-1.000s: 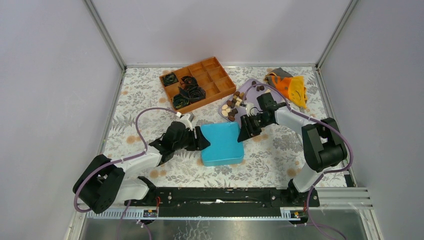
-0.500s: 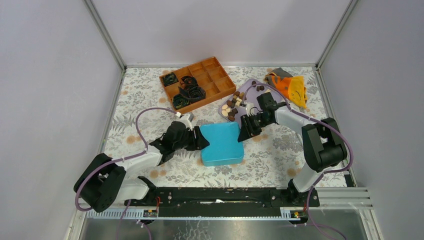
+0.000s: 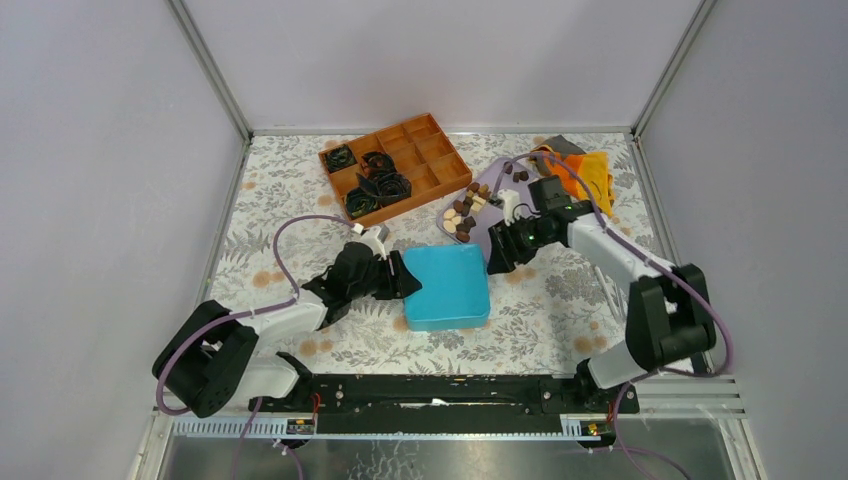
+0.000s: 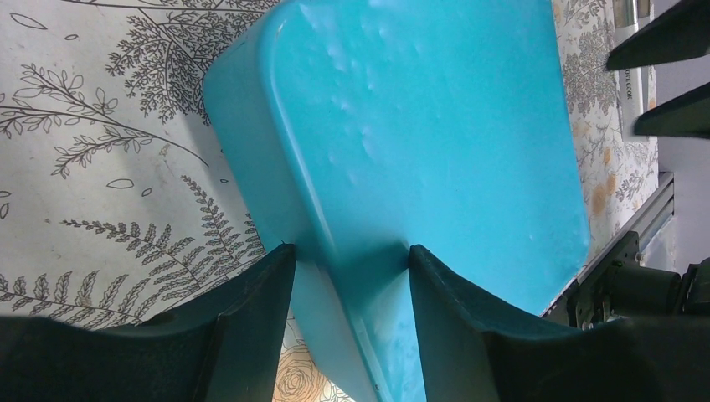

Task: Pack the chocolate
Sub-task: Close the box lid on the packing box, then reset both arms

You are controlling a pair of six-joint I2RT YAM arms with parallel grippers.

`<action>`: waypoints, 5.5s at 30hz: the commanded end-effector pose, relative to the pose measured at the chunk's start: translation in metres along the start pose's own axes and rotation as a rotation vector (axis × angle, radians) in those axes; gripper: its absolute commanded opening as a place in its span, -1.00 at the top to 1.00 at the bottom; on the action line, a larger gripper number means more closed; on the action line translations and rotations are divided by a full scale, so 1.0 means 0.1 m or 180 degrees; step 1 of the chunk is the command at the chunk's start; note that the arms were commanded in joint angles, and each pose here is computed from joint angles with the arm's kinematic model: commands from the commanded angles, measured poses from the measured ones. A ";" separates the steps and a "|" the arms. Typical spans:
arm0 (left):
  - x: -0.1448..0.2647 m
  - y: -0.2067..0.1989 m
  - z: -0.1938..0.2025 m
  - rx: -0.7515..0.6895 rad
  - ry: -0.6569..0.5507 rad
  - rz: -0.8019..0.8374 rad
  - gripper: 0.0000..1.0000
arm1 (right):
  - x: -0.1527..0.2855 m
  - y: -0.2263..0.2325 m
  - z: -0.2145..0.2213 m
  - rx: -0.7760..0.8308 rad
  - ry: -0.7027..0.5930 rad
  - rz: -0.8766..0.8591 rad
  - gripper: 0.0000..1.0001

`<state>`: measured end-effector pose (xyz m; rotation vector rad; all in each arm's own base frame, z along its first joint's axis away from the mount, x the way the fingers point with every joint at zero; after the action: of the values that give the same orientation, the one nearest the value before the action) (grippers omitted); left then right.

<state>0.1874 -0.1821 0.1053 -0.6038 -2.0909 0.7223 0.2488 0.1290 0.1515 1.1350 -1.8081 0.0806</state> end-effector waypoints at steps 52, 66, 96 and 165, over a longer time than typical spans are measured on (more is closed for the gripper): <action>0.11 0.22 0.35 0.0122 0.0393 -0.0044 0.12 | -0.51 -0.02 -0.14 0.1613 0.1012 0.0648 0.63; 0.27 -0.14 0.60 0.0208 0.0632 0.0699 0.13 | 0.78 0.25 0.13 0.1300 -0.0812 0.0018 0.38; 1.66 -1.18 -0.62 -0.0901 -0.1518 0.0470 -0.97 | 2.08 0.21 0.15 0.0504 -0.1420 0.2164 -0.99; 2.28 -1.52 -1.06 -0.1397 -0.1643 0.0548 -0.97 | 2.99 1.35 -0.14 -0.0045 -0.3333 0.2610 -0.99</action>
<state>0.1260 -0.1165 0.3817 -0.8691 -2.7118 0.5485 0.1250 0.0155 0.4273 0.2844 -3.0652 -0.0812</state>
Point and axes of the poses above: each gripper's point midway between its finger pads, its own x axis back along the fingers, its own y axis along the line the jaws close on, z = x × y, the point moved 9 cm from there along x, back along the fingers, and after that the axes turned 6 degrees about x, right-handed, at the moved point
